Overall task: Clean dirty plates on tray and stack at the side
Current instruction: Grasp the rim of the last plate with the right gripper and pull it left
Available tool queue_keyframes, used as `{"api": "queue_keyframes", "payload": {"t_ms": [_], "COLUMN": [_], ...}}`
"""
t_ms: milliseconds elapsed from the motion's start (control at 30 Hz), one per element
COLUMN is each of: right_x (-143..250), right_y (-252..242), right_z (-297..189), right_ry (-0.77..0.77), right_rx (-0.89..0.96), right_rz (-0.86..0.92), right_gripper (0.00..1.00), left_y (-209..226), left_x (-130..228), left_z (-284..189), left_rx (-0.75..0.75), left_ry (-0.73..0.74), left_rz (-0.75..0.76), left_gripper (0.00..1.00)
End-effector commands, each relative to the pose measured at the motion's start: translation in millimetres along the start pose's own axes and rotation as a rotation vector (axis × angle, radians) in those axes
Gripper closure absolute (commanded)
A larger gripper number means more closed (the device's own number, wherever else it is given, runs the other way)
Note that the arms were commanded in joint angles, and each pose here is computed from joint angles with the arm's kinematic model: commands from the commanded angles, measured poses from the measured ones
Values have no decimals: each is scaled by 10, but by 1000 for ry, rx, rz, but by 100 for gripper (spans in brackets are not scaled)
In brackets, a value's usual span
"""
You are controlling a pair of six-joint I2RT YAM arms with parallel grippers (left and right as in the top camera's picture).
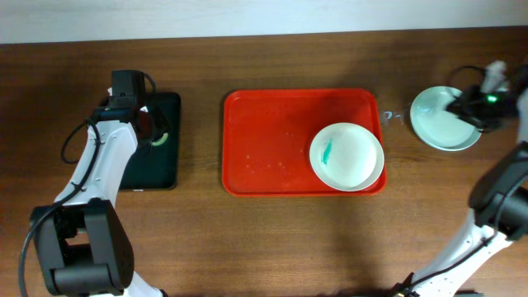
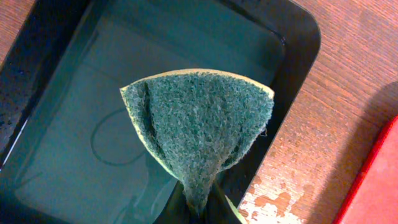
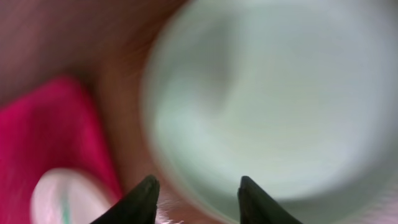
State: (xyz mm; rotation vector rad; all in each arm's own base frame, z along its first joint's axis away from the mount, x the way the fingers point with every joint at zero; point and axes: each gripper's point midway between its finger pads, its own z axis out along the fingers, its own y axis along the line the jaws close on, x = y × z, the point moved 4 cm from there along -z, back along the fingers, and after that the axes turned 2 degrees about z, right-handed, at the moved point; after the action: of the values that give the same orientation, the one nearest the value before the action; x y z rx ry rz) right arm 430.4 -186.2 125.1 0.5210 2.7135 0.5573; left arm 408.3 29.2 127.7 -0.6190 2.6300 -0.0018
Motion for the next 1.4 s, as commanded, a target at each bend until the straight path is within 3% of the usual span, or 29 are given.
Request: {"api": "queue_keyframes", "payload": {"t_ms": [0,100,233,600,867,1100,1200,1367], "right_x": [239,576,857,1198,1546,1623,1374,853], "right_y": [676,1003,1147,1066,1114,1284,1263,1484], "right_z": [352,593,816,1010,847,953,936,937], "right_ry": [140,308,415,513,670,669,572,352], "right_rx": [-65,108,322,385,345,287,384,366], "right_rz": [-267,-376,-527,-538,-364,-398,-463,-576], "right_gripper": [55,55,55,52,52,52,53,52], "left_y": [-39,-39,-39,-39,-39,-37,-36,-37], "left_x": [-63,-62,-62,-61,-61,-52,-54,-52], "left_z": [-83,-83,-83,-83,-83,-83,-83,-83], "left_rx": [21,21,20,21,21,19,19,19], "left_ry": [-22,-22,-22,-22,-22,-18,-18,-18], "left_rz": [16,16,16,16,16,16,16,16], "left_gripper": [100,100,100,100,100,100,100,100]}}
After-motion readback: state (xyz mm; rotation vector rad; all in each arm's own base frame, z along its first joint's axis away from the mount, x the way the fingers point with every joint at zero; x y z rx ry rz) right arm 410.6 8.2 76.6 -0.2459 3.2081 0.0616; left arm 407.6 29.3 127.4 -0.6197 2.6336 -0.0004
